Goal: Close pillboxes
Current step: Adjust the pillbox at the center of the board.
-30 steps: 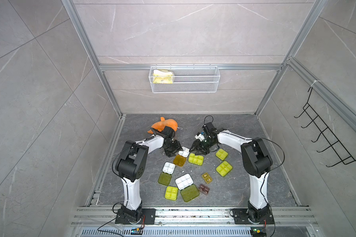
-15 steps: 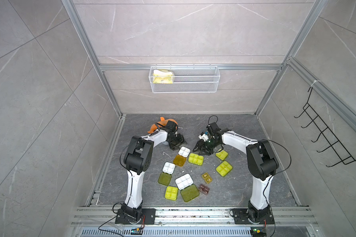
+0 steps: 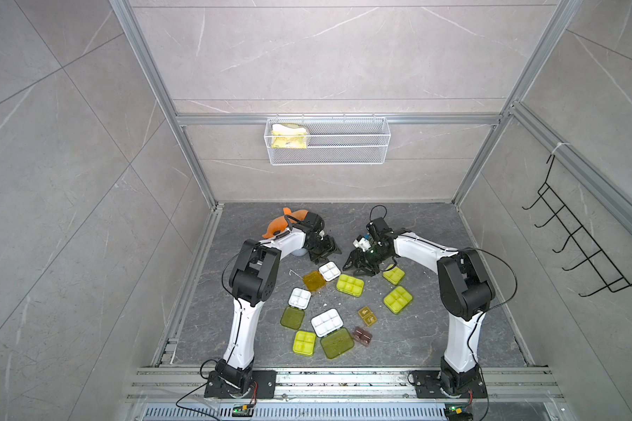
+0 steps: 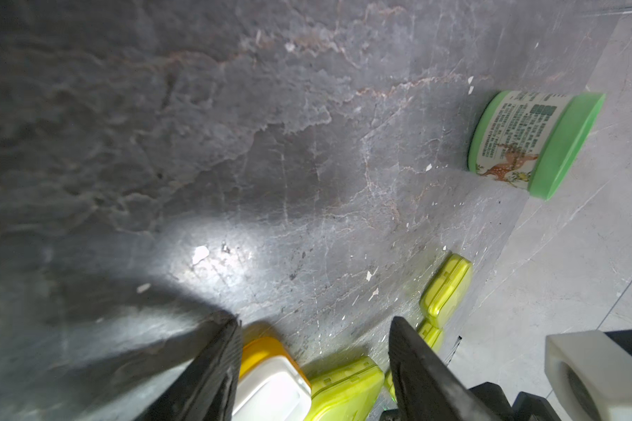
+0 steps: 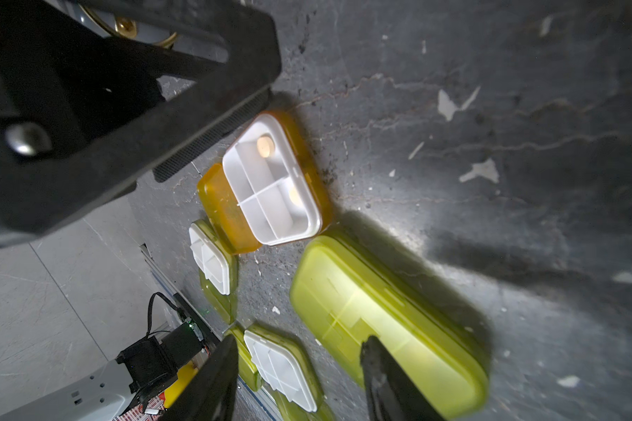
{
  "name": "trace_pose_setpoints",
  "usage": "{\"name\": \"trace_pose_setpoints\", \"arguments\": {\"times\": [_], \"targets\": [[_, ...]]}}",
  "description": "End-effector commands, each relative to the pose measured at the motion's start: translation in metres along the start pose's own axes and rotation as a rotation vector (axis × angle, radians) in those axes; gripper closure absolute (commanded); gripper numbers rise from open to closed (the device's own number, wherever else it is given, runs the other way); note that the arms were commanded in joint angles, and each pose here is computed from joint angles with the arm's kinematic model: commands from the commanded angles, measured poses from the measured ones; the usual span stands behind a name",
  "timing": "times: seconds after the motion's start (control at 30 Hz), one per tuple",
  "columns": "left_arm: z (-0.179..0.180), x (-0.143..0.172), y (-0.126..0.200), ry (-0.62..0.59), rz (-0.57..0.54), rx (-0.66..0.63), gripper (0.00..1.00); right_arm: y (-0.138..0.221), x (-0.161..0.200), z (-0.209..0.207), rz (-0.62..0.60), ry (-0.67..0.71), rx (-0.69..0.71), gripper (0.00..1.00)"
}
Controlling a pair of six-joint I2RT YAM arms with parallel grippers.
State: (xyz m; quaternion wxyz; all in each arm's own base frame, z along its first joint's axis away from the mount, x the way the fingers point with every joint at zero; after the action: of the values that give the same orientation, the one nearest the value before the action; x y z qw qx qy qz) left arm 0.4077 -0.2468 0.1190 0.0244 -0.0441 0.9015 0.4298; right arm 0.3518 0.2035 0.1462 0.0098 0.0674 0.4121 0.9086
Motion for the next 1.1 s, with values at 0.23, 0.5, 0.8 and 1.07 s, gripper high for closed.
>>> {"name": "trace_pose_setpoints", "arguments": {"times": [0.23,0.5,0.8,1.07], "targets": [[-0.017,-0.001,0.050,-0.063,-0.037,-0.036,0.34,0.013,-0.006,0.017,-0.031,0.108,0.005,0.43],[-0.022,0.019,0.089,-0.072,-0.104,-0.042,0.32,0.016,-0.017,0.034,-0.016,0.213,-0.027,0.42],[-0.011,0.049,0.113,-0.046,-0.137,-0.031,0.20,0.018,-0.021,0.044,0.002,0.284,-0.041,0.41],[0.021,0.067,0.118,0.033,-0.168,0.087,0.01,0.012,-0.021,0.046,0.008,0.297,-0.052,0.38]]}}
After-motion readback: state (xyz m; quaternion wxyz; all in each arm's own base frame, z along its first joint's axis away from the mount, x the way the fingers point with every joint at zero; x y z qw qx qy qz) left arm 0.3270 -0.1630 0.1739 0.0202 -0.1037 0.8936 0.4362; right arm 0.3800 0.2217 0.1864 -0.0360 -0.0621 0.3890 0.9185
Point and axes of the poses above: each gripper's point midway between its finger pads, its own y axis back along the fingers, its own z axis along the line the jaws close on, x = y × z, the point moved 10 cm from there along y, back along the fingers, and after that the axes turned 8 degrees about -y, right-handed, at the moved point
